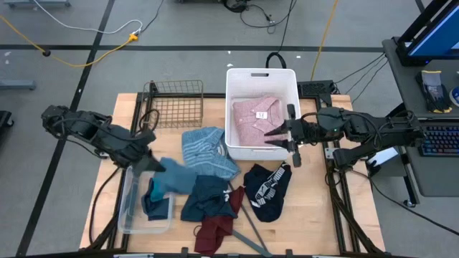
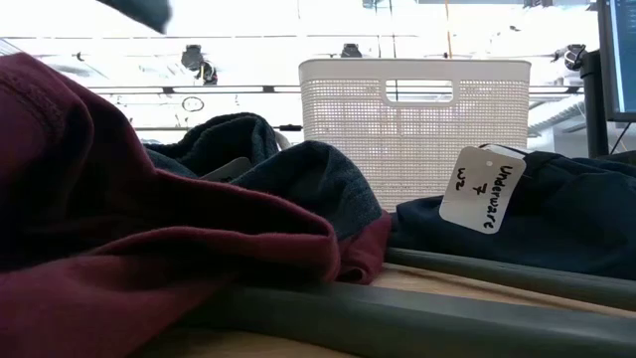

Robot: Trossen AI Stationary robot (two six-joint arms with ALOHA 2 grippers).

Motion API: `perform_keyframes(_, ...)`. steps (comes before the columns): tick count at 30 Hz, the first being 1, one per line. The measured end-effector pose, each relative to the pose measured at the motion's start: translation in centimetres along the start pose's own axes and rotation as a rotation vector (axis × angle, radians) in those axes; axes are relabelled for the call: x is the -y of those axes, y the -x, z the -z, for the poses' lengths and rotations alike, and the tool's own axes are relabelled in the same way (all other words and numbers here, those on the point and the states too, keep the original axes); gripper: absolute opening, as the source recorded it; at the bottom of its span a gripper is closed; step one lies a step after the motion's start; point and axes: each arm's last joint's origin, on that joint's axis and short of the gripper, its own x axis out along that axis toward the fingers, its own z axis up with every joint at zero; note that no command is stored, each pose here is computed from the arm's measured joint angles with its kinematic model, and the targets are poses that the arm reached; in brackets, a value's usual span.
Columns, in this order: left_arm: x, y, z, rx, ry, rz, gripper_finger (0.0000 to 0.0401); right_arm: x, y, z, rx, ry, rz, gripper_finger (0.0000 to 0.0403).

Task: Pick & Place Cloths
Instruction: Put the gray sock into the transparent bin

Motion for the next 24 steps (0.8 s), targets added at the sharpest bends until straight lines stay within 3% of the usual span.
perform_keyframes(7, 0.5, 1.0, 1.7, -0.238, 0.199, 0.076, 0.0000, 0.2, 0.0, 0.0, -0.006, -0.004, 0.070, 0.0089)
perform_keyframes(13, 1.5, 2.6, 2.2, -0.343, 0.265, 0.123, 0.0000, 0.2, 0.0, 0.0, -0.004, -0.051, 0.071, 0.0089)
perform_keyframes(17, 1.2, 3.7, 2.7, -0.392, 0.256, 0.042, 0.0000, 0.2, 0.0, 0.0, -0.003, -0.092, 0.070, 0.0089)
perform_keyframes(24, -1.0, 4.3, 3.8, -0.439, 0.167, -0.215, 0.0000, 0.2, 0.0, 0.0, -0.002, -0.117, 0.069, 0.0089)
